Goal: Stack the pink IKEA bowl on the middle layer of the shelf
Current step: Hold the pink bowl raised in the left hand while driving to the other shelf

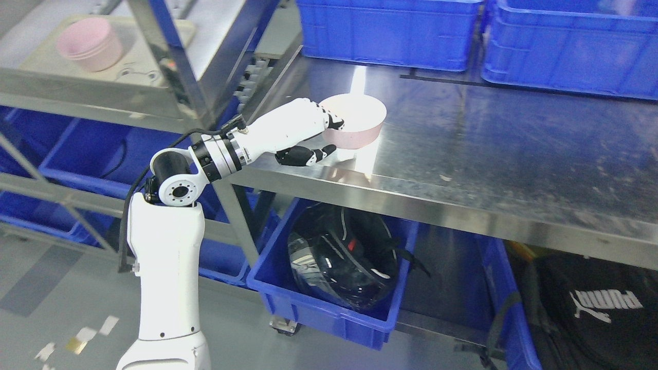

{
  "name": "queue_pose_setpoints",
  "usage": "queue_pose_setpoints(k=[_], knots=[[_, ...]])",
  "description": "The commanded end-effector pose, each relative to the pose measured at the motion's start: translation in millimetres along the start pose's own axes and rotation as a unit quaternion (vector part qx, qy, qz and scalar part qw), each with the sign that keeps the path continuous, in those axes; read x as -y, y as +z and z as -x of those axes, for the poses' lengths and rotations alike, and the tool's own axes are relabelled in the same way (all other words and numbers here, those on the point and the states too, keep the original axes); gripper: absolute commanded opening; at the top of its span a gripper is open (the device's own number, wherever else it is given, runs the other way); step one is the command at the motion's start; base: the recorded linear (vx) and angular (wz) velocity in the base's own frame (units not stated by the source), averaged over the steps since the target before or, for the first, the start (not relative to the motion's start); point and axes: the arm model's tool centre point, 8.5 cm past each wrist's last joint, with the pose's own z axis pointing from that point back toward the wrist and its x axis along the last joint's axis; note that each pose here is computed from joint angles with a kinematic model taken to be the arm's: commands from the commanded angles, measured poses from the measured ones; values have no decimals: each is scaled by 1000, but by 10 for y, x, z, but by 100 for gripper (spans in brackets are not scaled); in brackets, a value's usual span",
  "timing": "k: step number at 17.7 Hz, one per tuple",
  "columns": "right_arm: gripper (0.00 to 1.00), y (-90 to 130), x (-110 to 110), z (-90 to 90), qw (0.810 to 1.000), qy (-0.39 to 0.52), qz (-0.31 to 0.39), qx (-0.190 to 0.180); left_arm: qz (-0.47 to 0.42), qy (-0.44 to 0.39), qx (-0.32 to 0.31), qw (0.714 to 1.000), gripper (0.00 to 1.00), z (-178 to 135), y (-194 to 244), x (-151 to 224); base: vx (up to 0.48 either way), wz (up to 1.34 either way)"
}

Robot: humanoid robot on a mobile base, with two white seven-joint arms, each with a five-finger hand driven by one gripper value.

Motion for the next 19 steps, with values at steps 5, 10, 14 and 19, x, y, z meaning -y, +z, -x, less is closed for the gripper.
queue_pose_setpoints(k=[5,10,14,19], knots=[[100,4,99,99,1000,1,7,-4,-13,-24,13,1000,1,-170,68,-61,20,1074],[100,4,99,99,1000,1,7,-4,-23,-24,14,999,1,-171,68,-78,14,1295],[100,4,99,99,1000,1,7,-4,-24,-24,11,999,1,-162,79,-81,42,1266],[100,4,99,99,1000,1,7,-4,-33,-22,3,999,1,-121,132,-106,74,1004]])
